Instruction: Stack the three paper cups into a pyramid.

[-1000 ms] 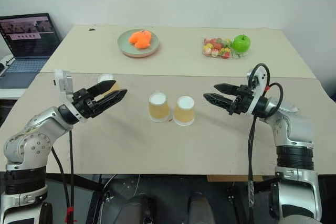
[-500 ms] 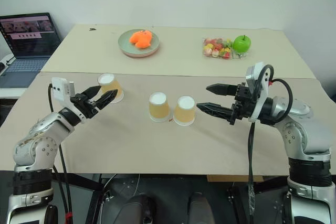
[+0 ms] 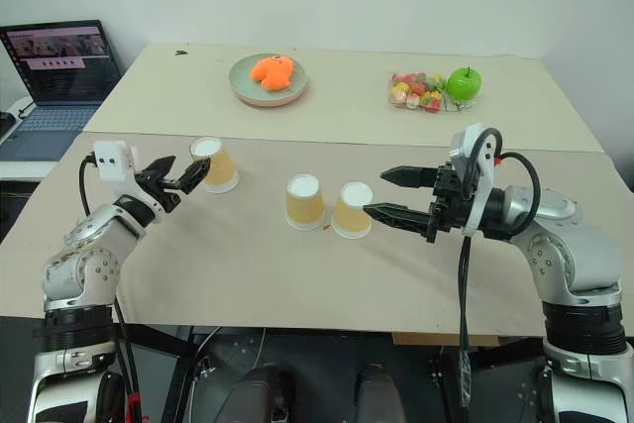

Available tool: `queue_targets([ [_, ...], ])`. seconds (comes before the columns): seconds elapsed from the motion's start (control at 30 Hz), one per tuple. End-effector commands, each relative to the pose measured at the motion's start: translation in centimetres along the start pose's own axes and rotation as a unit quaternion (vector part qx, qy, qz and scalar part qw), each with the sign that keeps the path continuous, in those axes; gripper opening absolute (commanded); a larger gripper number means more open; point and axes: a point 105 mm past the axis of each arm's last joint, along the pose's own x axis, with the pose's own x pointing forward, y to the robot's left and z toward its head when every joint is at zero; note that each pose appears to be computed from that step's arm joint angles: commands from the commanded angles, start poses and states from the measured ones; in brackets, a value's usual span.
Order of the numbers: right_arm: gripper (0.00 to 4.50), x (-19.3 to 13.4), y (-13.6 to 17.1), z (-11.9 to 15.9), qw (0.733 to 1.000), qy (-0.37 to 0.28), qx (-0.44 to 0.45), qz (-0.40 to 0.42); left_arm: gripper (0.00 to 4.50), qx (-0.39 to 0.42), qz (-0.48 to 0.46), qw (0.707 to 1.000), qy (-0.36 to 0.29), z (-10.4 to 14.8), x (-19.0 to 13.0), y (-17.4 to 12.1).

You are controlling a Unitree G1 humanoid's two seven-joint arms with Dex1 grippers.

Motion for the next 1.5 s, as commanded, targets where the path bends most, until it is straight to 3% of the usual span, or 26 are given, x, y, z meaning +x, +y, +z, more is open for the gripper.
queue_targets([
  [0.03, 4.42, -0.3, 0.3, 1.2, 0.999, -0.015, -0.03, -0.003, 4.5, 0.025, -0.007, 0.999, -0.025, 1.7, 0.6, -0.2],
  [0.57, 4.42, -1.3, 1.0, 1.9, 0.998, -0.018, -0.05, -0.021, 4.5, 0.033, -0.054, 0.998, -0.006, 1.0, 3.1, -1.4],
  [1.03, 4.42, -1.3, 0.8, 1.7, 0.998, -0.019, -0.049, -0.033, 4.5, 0.069, -0.015, 0.997, 0.018, -0.2, 4.2, 0.2],
  [1.07, 4.5, -1.3, 0.8, 1.7, 0.998, -0.019, -0.05, -0.033, 3.99, 0.07, -0.013, 0.997, 0.018, -0.3, 4.3, 0.3],
  [1.1, 4.5, -1.3, 0.8, 1.7, 0.998, -0.019, -0.05, -0.033, 3.88, 0.07, -0.012, 0.997, 0.017, -0.3, 4.5, 0.3],
  [1.17, 4.5, -1.2, 0.8, 1.8, 0.998, -0.019, -0.051, -0.033, 2.91, 0.07, -0.011, 0.997, 0.018, -0.3, 4.8, 0.3],
  [1.27, 4.5, -1.3, 0.8, 1.8, 0.998, -0.019, -0.051, -0.034, 1.97, 0.074, -0.017, 0.997, 0.023, -0.3, 5.2, -0.1],
  [1.3, 4.5, -1.3, 0.9, 1.7, 0.998, -0.019, -0.052, -0.034, 1.78, 0.076, -0.025, 0.997, 0.017, -0.1, 5.2, -0.5],
  [1.5, 4.5, -1.4, 1.1, 1.5, 0.998, -0.015, -0.052, -0.037, 1.78, 0.088, -0.061, 0.994, -0.02, 1.9, 5.2, -2.3],
])
